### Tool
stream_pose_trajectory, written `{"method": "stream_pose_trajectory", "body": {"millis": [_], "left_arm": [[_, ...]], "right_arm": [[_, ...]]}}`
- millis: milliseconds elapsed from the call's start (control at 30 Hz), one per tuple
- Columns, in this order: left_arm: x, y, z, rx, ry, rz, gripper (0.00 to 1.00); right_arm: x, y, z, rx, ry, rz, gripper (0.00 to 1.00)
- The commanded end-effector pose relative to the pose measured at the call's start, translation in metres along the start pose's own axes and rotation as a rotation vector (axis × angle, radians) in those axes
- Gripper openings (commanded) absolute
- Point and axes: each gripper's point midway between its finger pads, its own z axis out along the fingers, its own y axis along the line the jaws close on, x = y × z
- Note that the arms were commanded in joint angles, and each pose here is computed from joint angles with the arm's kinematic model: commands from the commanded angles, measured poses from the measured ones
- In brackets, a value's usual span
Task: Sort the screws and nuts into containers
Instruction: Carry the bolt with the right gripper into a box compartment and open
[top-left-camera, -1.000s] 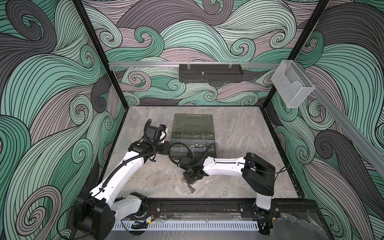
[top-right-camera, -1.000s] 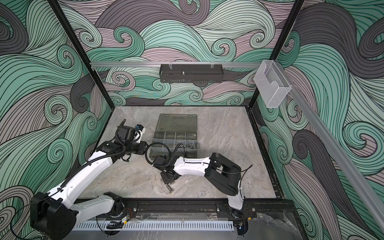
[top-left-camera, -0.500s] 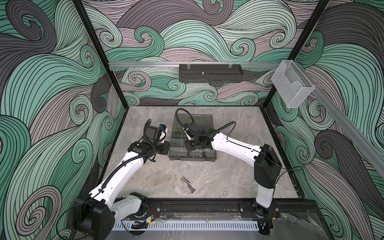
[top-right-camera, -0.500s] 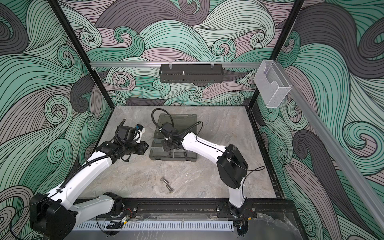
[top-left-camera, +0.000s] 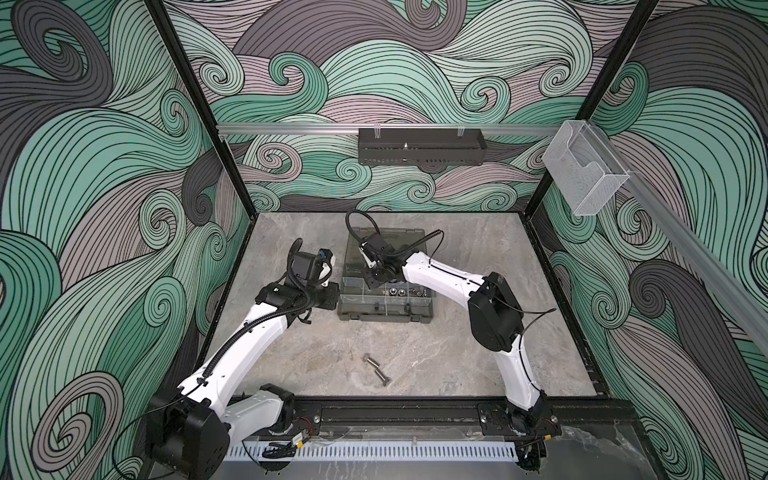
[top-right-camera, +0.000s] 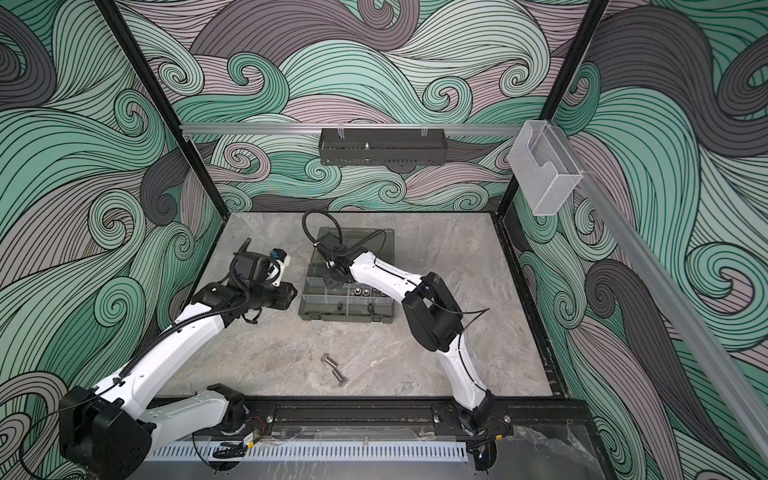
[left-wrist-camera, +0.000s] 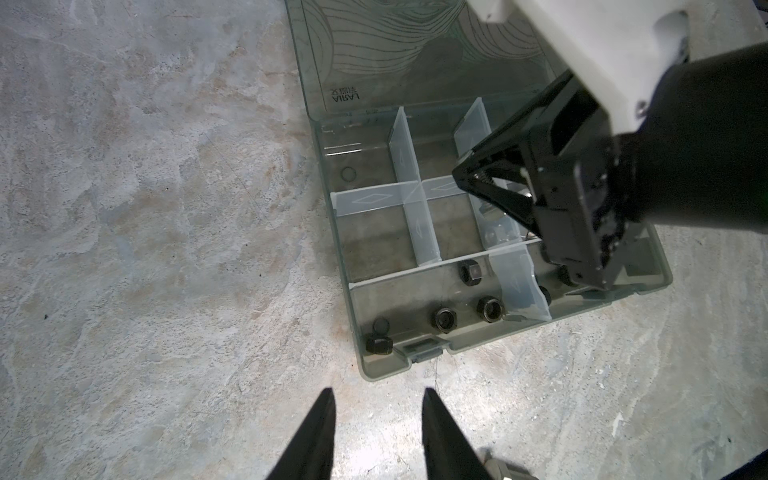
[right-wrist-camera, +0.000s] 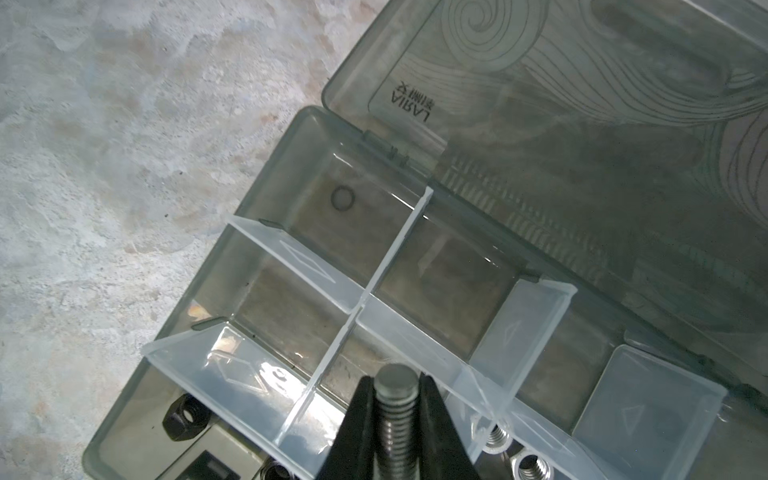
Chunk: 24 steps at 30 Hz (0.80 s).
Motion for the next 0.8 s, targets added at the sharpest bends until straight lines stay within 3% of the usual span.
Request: {"method": "stream_pose_trajectory", "body": {"millis": [0,267,767], "left_arm": [[-0.002,-0.001,-0.005,0.012,-0.011,-0.009,0.39],[-0.002,-0.002,-0.004,0.016,-0.008,-0.009,0.39],[0.0,-0.003,0.0,0.025,0.007,-0.006,0.39]], "right_arm": [[-0.01,-0.002,-0.008,0.012,-0.027,-0.012,0.2],[-0.002,-0.005,-0.008,0.019,-0.013,-0.009,0.34],[-0.01,-0.006,-0.051,-0.011,-0.088,0.031,0.36]]}}
